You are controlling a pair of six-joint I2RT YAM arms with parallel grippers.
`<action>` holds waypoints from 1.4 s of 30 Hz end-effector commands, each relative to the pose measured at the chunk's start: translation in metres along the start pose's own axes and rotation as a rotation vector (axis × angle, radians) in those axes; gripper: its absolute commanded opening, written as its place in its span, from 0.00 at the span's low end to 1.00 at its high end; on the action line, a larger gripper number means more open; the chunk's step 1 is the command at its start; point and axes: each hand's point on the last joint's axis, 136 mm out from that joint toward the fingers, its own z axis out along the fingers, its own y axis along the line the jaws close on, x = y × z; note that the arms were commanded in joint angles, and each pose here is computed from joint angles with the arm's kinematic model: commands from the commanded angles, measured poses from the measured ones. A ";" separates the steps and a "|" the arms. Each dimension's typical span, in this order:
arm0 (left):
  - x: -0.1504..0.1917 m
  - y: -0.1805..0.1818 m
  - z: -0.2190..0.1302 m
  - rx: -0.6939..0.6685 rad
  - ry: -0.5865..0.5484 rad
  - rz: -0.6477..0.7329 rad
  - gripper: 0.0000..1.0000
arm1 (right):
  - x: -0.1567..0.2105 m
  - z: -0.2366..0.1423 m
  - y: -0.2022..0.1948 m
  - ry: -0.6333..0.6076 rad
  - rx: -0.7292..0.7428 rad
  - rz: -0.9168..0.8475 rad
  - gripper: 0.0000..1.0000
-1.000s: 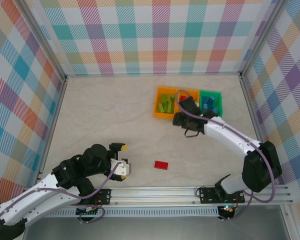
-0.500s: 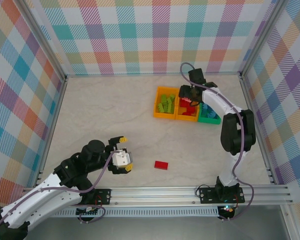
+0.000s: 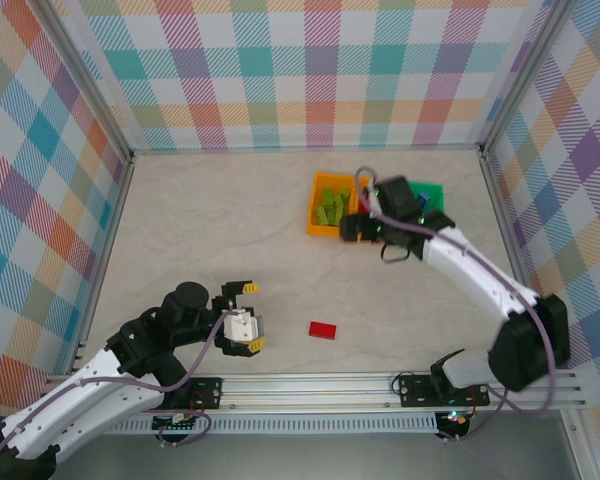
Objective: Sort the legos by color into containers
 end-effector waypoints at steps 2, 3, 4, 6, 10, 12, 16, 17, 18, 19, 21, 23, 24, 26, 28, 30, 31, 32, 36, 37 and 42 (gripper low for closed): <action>0.011 -0.019 0.005 0.090 0.006 0.069 1.00 | 0.091 -0.002 0.056 0.204 -0.130 -0.338 0.88; 0.010 -0.020 0.006 0.096 -0.001 0.068 1.00 | 0.105 0.000 0.060 0.244 -0.120 -0.395 0.88; 0.008 -0.021 0.006 0.105 -0.012 0.067 1.00 | 0.119 0.004 0.062 0.291 -0.103 -0.453 0.88; 0.007 -0.023 0.006 0.124 -0.020 0.066 1.00 | 0.140 0.013 0.064 0.355 -0.073 -0.540 0.88; 0.014 -0.033 0.005 0.173 -0.002 0.093 1.00 | 0.168 0.031 0.066 0.431 -0.064 -0.702 0.88; 0.018 -0.040 0.006 0.198 0.001 0.115 1.00 | 0.179 0.040 0.067 0.455 -0.085 -0.792 0.91; 0.022 -0.043 0.007 0.208 0.008 0.135 1.00 | 0.197 0.055 0.070 0.493 -0.133 -0.883 0.94; 0.022 -0.043 0.007 0.208 0.009 0.135 1.00 | 0.199 0.058 0.072 0.498 -0.144 -0.886 0.93; 0.022 -0.043 0.007 0.210 0.009 0.136 1.00 | 0.201 0.059 0.075 0.503 -0.157 -0.885 0.93; 0.023 -0.044 0.007 0.212 0.012 0.134 1.00 | 0.203 0.060 0.077 0.508 -0.171 -0.882 0.91; 0.024 -0.044 0.008 0.216 0.018 0.132 1.00 | 0.208 0.061 0.080 0.523 -0.188 -0.888 0.86; 0.024 -0.045 0.008 0.218 0.018 0.136 1.00 | 0.212 0.064 0.078 0.544 -0.180 -0.901 0.74; 0.024 -0.044 0.008 0.217 0.016 0.136 1.00 | 0.214 0.065 0.076 0.556 -0.169 -0.906 0.67; 0.022 -0.044 0.007 0.216 0.005 0.135 1.00 | 0.218 0.070 0.069 0.582 -0.136 -0.915 0.52; 0.021 -0.044 0.007 0.215 -0.001 0.134 1.00 | 0.223 0.072 0.066 0.606 -0.118 -0.933 0.48; 0.021 -0.043 0.007 0.213 0.000 0.133 1.00 | 0.229 0.074 0.063 0.629 -0.110 -0.950 0.46; 0.021 -0.043 0.007 0.213 0.002 0.133 1.00 | 0.231 0.074 0.062 0.635 -0.110 -0.956 0.43; 0.022 -0.043 0.007 0.213 0.003 0.133 1.00 | 0.232 0.074 0.062 0.640 -0.109 -0.957 0.38; 0.022 -0.042 0.007 0.208 0.005 0.133 1.00 | 0.228 0.072 0.065 0.612 -0.119 -0.956 0.25; 0.022 -0.042 0.007 0.207 0.004 0.133 1.00 | 0.226 0.070 0.067 0.597 -0.123 -0.953 0.24; 0.015 -0.034 0.007 0.156 -0.032 0.127 1.00 | 0.185 0.057 0.081 0.409 -0.148 -0.852 0.21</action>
